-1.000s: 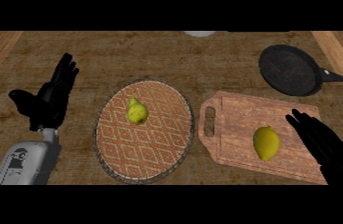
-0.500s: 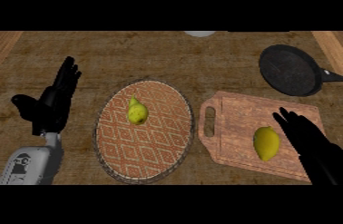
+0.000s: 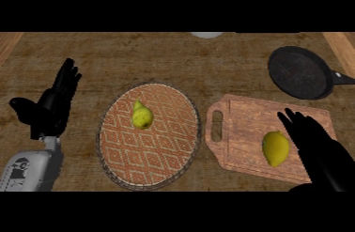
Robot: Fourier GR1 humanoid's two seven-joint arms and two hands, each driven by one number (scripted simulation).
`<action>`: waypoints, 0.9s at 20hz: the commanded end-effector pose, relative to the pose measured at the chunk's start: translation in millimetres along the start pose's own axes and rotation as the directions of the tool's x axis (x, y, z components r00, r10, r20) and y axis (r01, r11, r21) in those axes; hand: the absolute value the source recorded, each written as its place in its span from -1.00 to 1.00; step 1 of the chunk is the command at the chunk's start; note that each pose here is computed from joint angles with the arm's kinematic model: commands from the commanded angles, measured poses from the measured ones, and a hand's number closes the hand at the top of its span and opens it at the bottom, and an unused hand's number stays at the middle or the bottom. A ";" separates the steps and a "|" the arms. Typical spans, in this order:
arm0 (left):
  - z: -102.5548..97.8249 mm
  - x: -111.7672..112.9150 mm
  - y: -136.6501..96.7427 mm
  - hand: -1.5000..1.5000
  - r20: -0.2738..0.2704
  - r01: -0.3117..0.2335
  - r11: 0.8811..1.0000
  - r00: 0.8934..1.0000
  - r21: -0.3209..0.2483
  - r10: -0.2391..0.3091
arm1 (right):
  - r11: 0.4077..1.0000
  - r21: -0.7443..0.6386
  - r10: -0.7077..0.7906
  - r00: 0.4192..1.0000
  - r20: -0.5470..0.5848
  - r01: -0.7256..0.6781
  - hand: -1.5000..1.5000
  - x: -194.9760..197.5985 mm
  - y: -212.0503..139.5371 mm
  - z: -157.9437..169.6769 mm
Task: Pick the lemon from the cutting board and place it in the pan
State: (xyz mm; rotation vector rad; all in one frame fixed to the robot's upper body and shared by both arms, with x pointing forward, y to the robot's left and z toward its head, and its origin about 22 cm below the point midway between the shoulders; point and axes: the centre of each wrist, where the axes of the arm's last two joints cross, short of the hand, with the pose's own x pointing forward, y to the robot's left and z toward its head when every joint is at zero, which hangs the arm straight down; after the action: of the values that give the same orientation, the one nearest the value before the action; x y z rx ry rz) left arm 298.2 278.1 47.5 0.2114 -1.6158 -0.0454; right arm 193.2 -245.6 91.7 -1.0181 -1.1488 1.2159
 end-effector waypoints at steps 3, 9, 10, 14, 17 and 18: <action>-4.8 -11.8 -8.8 0.00 -0.016 -0.014 0.999 1.000 -0.031 0.014 | 1.000 0.023 0.009 1.000 -0.001 -0.009 -1.00 21.9 21.4 -36.7; 6.9 -8.7 -11.4 0.00 0.001 -0.009 1.000 1.000 -0.015 0.009 | 0.996 0.060 0.067 0.997 -0.037 -0.065 -1.00 13.8 15.8 -23.6; -6.9 0.7 -3.9 0.00 -0.013 -0.008 1.000 1.000 0.011 0.008 | 0.997 0.058 0.062 0.997 -0.036 -0.060 -1.00 16.2 29.9 -13.4; -15.4 -6.7 -17.5 0.00 0.011 0.001 1.000 1.000 0.006 -0.001 | 0.994 0.102 0.054 0.998 -0.036 -0.050 -1.00 -5.2 42.4 -42.8; 9.0 9.4 -5.4 0.00 0.002 -0.015 1.000 1.000 -0.011 0.015 | 0.992 0.114 0.057 0.998 -0.041 -0.052 -1.00 7.3 36.6 -34.5; 15.4 0.2 2.4 0.00 0.006 0.008 1.000 1.000 0.005 -0.008 | 0.992 0.110 0.060 0.997 -0.048 -0.054 -1.00 11.8 51.4 -37.4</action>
State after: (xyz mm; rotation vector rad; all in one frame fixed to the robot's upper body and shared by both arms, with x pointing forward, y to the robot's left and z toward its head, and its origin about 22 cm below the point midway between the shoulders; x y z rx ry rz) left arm 297.0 272.5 48.6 0.2059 -1.6185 -0.0453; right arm 222.5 -232.4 47.6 -1.0042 -1.0229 1.2763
